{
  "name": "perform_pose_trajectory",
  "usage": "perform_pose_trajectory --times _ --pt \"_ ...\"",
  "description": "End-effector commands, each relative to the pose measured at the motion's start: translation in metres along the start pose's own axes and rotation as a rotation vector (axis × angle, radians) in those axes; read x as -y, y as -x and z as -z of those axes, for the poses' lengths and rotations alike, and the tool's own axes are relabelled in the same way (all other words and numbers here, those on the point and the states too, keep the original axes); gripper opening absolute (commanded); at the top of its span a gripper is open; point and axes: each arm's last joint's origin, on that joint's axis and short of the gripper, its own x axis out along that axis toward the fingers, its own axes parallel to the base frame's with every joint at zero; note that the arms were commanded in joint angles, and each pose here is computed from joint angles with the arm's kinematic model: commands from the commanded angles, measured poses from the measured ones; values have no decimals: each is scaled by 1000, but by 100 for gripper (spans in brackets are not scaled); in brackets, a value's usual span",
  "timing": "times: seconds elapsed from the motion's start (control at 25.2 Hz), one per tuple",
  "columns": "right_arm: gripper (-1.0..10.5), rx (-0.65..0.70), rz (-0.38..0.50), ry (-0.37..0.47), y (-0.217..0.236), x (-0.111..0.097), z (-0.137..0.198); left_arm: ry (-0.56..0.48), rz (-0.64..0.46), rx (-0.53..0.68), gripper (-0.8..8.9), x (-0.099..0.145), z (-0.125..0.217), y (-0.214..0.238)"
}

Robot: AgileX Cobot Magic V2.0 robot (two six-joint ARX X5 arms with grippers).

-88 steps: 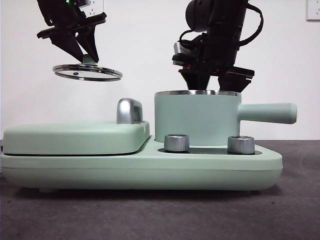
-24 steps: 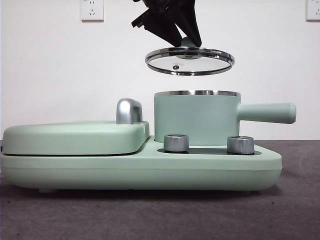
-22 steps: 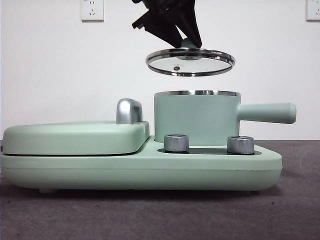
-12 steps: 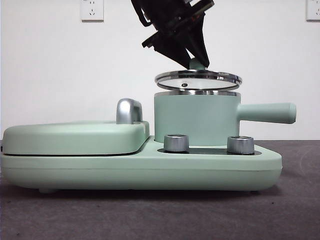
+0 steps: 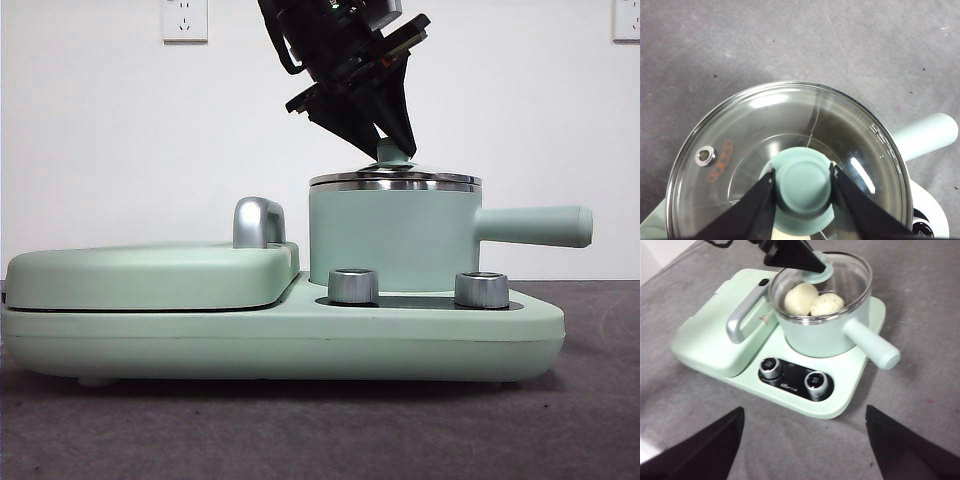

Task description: Put the buns in a small steamer

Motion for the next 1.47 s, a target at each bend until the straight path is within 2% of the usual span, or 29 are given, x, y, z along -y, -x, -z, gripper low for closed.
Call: perform_pose_trajectory --times 0.04,0.12,0.16,0.32,0.52,0.67,0.79,0.99,1.19,1.47 --pt "382 12 -7 -9 1 -1 -2 -4 15 2 159 4 -3 -10" --pt "382 12 -7 -9 1 -1 -2 28 13 15 381 4 -6 -5" --pt "382 12 -7 -9 1 -1 -2 43 11 16 444 4 -8 0" --pt "382 12 -7 -9 1 -1 -2 65 11 -12 445 11 -21 47" --pt "382 11 -8 -9 1 -1 -2 82 8 -32 438 32 -13 144" --pt "382 10 -11 -9 1 -1 -2 65 -32 94 437 47 9 239" --pt "382 1 -32 -8 1 -2 -2 47 -62 175 436 61 44 291" --pt "382 -6 -46 -7 1 -2 -1 49 -62 167 436 78 100 311" --pt "382 -36 -118 19 1 -4 0 120 -55 152 433 88 156 309" --pt "382 -32 -167 44 1 -6 -2 198 -90 338 434 96 215 302"
